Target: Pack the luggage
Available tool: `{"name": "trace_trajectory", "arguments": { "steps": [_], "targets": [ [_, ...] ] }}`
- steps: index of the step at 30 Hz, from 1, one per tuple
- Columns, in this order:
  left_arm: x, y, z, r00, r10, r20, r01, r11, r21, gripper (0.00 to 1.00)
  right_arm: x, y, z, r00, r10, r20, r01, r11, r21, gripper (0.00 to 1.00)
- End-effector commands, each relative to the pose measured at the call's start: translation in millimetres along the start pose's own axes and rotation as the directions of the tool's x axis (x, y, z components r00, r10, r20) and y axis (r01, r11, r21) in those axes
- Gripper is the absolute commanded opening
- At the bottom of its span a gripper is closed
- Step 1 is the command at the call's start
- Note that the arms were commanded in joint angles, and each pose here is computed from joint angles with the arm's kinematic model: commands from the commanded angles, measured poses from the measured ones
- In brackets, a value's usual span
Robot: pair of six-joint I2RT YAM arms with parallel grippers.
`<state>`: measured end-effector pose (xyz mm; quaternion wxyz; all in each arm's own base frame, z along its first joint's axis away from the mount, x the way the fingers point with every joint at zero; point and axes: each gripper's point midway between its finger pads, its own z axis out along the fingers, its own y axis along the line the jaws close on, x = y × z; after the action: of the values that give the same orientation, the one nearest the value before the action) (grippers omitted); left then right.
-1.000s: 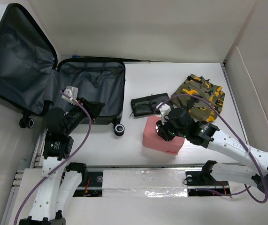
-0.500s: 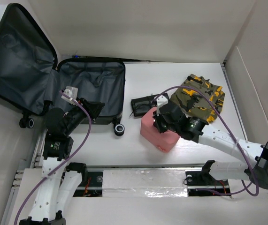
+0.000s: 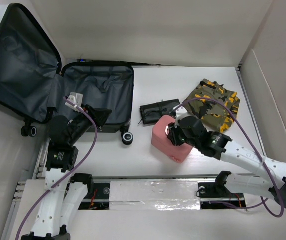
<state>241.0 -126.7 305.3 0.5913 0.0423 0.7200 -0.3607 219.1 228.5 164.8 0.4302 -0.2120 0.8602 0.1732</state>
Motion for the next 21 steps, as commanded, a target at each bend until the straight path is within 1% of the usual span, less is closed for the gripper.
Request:
{"name": "trace_trajectory", "arguments": {
  "steps": [1,2,4,5,7,8,9,12,15,16,18,21],
  "targets": [
    [-11,-6,-1,0.999,0.026,0.040,-0.027,1.000,0.016,0.24,19,-3,3,0.997,-0.046,-0.068,0.047,0.999,0.021,0.30],
    [-11,-6,-1,0.999,0.025,0.039,-0.026,1.000,0.015,0.24,23,-2,3,0.994,-0.063,-0.086,0.065,0.998,0.024,0.24],
    [-12,-6,-1,0.999,0.025,0.044,-0.026,1.000,0.011,0.24,24,-4,8,0.987,-0.103,-0.120,0.110,0.993,0.048,0.18],
    [-12,-5,-1,0.999,0.025,0.045,-0.026,1.000,0.010,0.24,28,-9,8,0.982,-0.110,-0.152,0.122,0.990,0.072,0.11],
    [-15,-6,-3,0.998,0.032,0.057,-0.032,0.999,0.006,0.24,26,-1,12,0.978,-0.137,-0.158,0.145,0.988,0.047,0.06],
    [-16,-6,-3,0.998,0.035,0.060,-0.035,0.999,0.000,0.24,23,-1,12,0.979,-0.137,-0.153,0.146,0.988,0.050,0.00],
    [-13,-3,-5,0.998,0.028,0.049,-0.027,1.000,-0.014,0.24,19,3,12,0.980,-0.140,-0.143,0.148,0.988,0.045,0.00],
    [-15,-3,-7,0.998,0.036,0.058,-0.035,0.999,-0.023,0.24,-11,7,5,0.991,-0.125,-0.044,0.127,0.991,0.045,0.00],
    [-17,-1,-6,0.998,0.036,0.059,-0.034,0.999,-0.035,0.24,-58,12,-20,0.989,-0.088,0.116,0.085,0.996,0.029,0.00],
    [-17,0,-5,0.998,0.034,0.055,-0.032,0.999,-0.037,0.24,-70,13,-27,0.984,-0.083,0.158,0.081,0.996,0.024,0.00],
    [-17,0,-3,0.998,0.031,0.052,-0.029,0.999,-0.036,0.24,-102,11,-49,0.960,-0.040,0.278,0.042,0.999,-0.002,0.00],
    [-18,2,-1,0.998,0.028,0.049,-0.026,0.999,-0.043,0.24,-129,9,-68,0.925,0.004,0.381,0.017,0.999,-0.052,0.00]
  ]
}}
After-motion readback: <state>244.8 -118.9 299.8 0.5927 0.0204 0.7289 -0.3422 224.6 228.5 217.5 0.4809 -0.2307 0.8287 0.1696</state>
